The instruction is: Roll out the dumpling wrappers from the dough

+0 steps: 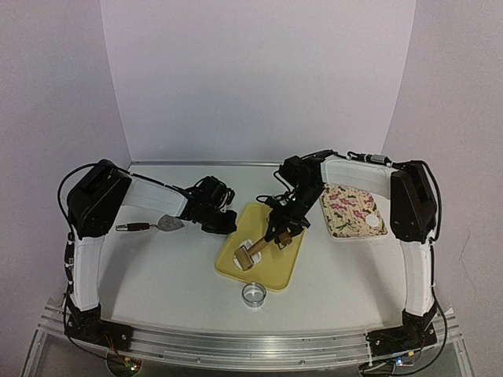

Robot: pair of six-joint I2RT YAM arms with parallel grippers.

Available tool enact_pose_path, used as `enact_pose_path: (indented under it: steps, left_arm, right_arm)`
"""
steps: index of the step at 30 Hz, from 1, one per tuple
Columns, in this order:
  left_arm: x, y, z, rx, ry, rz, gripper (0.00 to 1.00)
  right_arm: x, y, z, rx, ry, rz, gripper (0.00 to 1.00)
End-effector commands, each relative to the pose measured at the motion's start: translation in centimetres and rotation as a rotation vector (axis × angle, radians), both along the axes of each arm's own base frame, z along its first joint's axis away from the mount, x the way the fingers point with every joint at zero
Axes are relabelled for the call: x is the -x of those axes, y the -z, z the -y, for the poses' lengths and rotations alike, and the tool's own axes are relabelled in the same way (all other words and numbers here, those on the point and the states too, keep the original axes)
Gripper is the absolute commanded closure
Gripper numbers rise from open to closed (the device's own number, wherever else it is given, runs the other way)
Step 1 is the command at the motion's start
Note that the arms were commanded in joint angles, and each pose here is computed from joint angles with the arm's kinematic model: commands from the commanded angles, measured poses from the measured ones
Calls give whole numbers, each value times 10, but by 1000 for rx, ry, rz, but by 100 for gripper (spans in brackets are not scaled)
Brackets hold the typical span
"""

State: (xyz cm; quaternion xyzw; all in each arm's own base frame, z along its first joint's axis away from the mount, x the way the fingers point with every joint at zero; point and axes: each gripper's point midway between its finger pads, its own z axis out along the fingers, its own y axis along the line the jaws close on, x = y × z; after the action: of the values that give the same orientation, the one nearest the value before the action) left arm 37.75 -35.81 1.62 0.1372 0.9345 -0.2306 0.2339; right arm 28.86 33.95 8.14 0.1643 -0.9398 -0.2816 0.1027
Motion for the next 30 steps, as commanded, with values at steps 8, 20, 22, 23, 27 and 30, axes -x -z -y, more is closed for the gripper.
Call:
enact_pose_path:
  steps: [8,20,22,23,27,30]
  left_arm:
    - [41,59,-67,-242,-56,-212,100]
    - [35,61,-68,-243,-62,-214,100]
    - [34,60,-68,-242,-64,-213,100]
    - [33,60,-68,-243,-64,-213,100]
    - [31,60,-70,-243,-68,-213,100]
    - [30,59,-71,-242,-72,-213,100]
  right_arm:
    - [12,74,150,646,31,-73,100]
    - [12,82,174,689,50,-105,100]
    - [11,81,179,695,56,-107,100]
    - [11,81,181,696,58,-107,100]
    - [8,81,185,697,64,-109,100]
    - [6,82,189,709,66,-108,100]
